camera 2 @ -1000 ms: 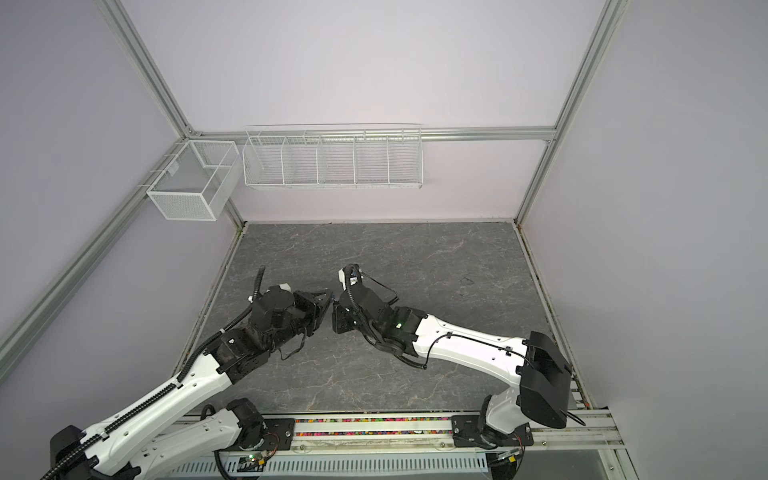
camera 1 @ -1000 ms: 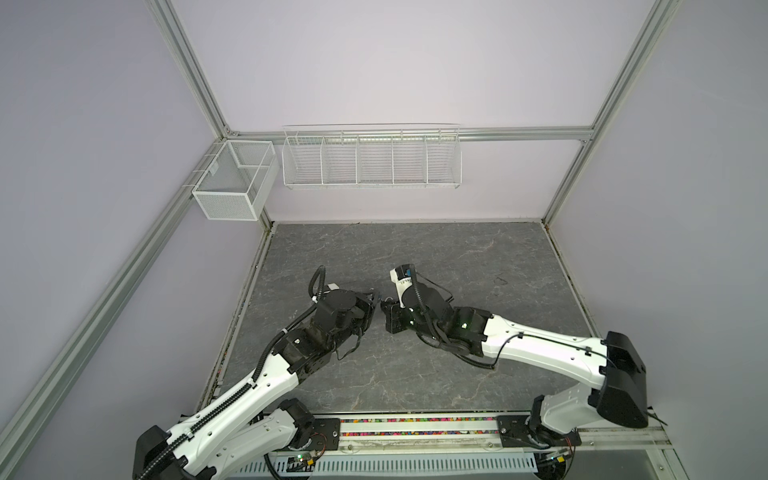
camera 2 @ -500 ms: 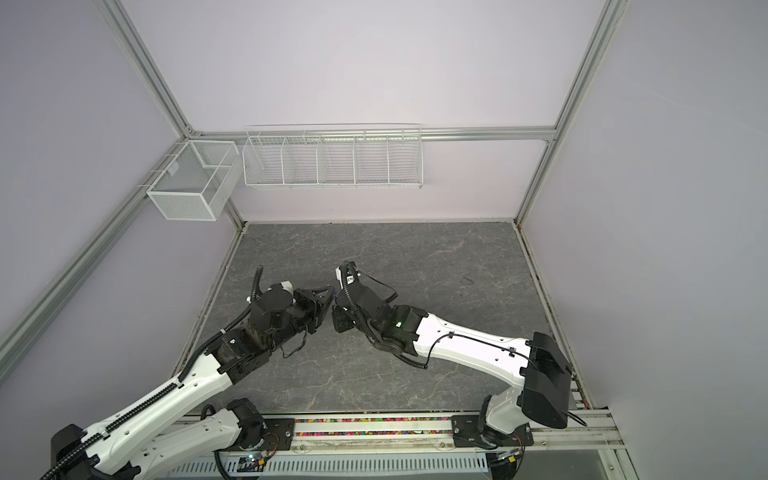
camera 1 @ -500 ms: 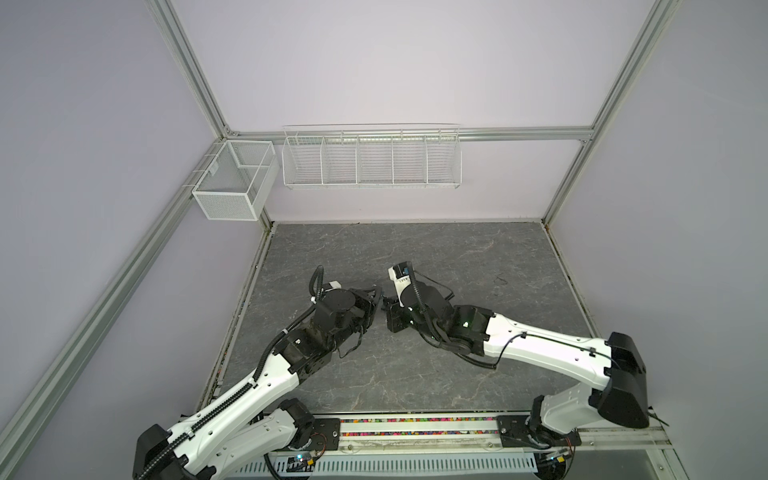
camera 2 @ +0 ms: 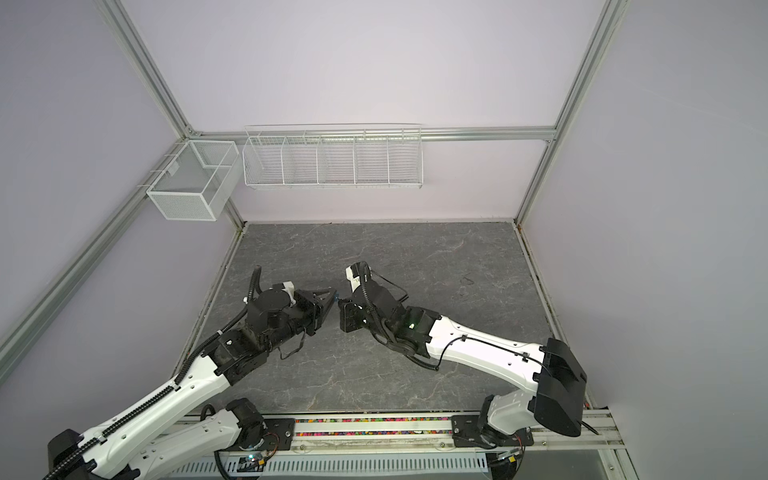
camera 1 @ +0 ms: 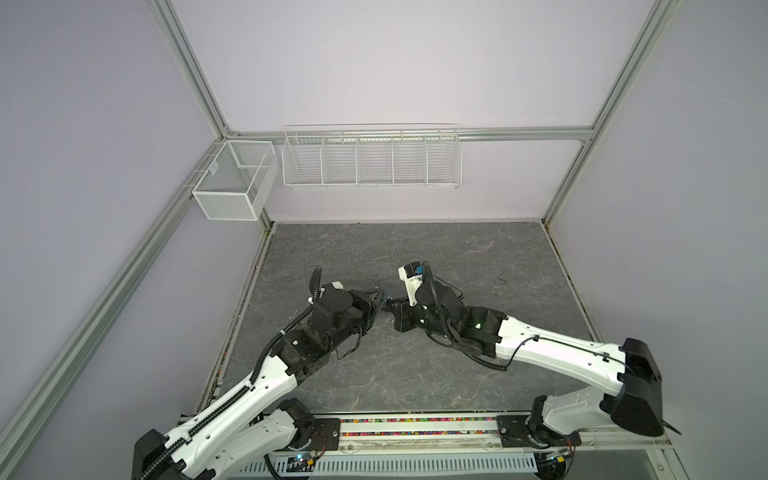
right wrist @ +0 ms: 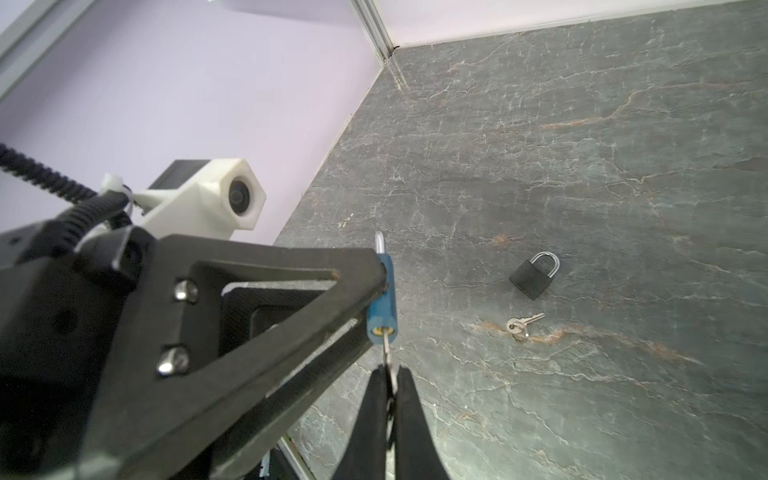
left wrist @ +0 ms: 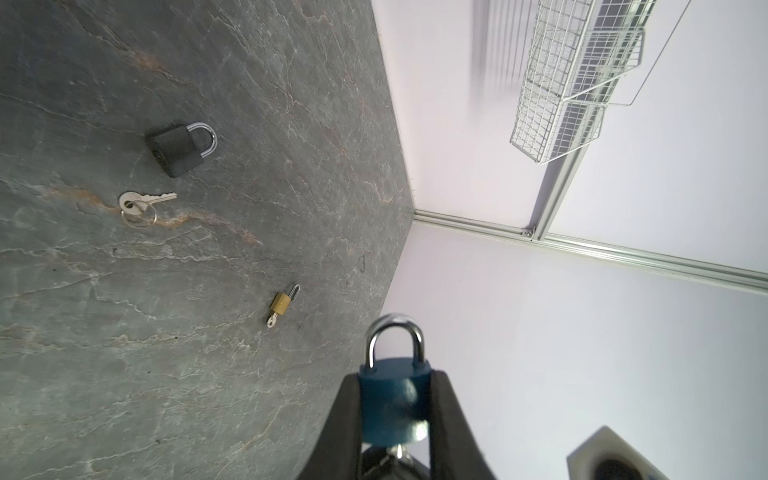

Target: Unlock with the key

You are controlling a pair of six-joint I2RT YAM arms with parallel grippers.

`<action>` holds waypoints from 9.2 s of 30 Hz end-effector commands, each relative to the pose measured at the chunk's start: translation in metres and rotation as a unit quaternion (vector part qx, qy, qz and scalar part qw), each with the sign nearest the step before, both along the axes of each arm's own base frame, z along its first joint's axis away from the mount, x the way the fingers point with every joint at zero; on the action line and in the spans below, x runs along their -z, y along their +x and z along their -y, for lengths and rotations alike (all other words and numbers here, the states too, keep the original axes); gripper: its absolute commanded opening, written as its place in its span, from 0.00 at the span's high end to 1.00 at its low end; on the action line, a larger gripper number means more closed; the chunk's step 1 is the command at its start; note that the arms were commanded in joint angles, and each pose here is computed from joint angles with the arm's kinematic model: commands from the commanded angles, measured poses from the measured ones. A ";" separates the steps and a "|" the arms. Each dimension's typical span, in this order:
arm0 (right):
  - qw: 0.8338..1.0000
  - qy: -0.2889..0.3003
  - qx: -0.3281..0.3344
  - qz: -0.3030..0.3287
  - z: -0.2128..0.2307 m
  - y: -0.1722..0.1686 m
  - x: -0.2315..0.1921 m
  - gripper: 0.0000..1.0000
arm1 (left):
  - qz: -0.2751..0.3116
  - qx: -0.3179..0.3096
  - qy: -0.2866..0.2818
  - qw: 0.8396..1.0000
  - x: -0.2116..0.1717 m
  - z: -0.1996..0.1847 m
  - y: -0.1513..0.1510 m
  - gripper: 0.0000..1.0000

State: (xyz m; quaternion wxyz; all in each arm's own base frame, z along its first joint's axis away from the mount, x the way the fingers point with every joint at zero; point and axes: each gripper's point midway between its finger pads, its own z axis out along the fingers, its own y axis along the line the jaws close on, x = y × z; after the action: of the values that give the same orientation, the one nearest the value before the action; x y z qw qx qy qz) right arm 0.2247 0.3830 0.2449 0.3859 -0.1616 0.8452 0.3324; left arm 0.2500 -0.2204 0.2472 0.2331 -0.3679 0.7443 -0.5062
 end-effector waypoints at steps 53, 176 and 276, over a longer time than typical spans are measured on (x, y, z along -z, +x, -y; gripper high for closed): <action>0.998 -0.059 0.008 0.034 -0.031 0.023 0.002 0.94 | 0.004 -0.013 -0.028 1.000 -0.031 0.002 0.011 1.00; 0.987 0.130 -0.073 -0.057 -0.066 0.017 -0.050 0.94 | 0.039 0.063 0.007 0.997 -0.038 0.024 -0.003 1.00; 0.997 0.014 -0.066 -0.038 -0.055 0.006 0.004 0.93 | -0.041 -0.089 -0.045 0.994 0.000 -0.043 0.004 1.00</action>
State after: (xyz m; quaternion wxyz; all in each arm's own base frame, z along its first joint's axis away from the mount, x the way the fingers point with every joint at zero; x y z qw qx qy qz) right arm 0.2381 0.4472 0.2248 0.2755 -0.1659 0.8499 0.4174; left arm 0.2613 -0.1618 0.2247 0.2566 -0.4948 0.7021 -0.4431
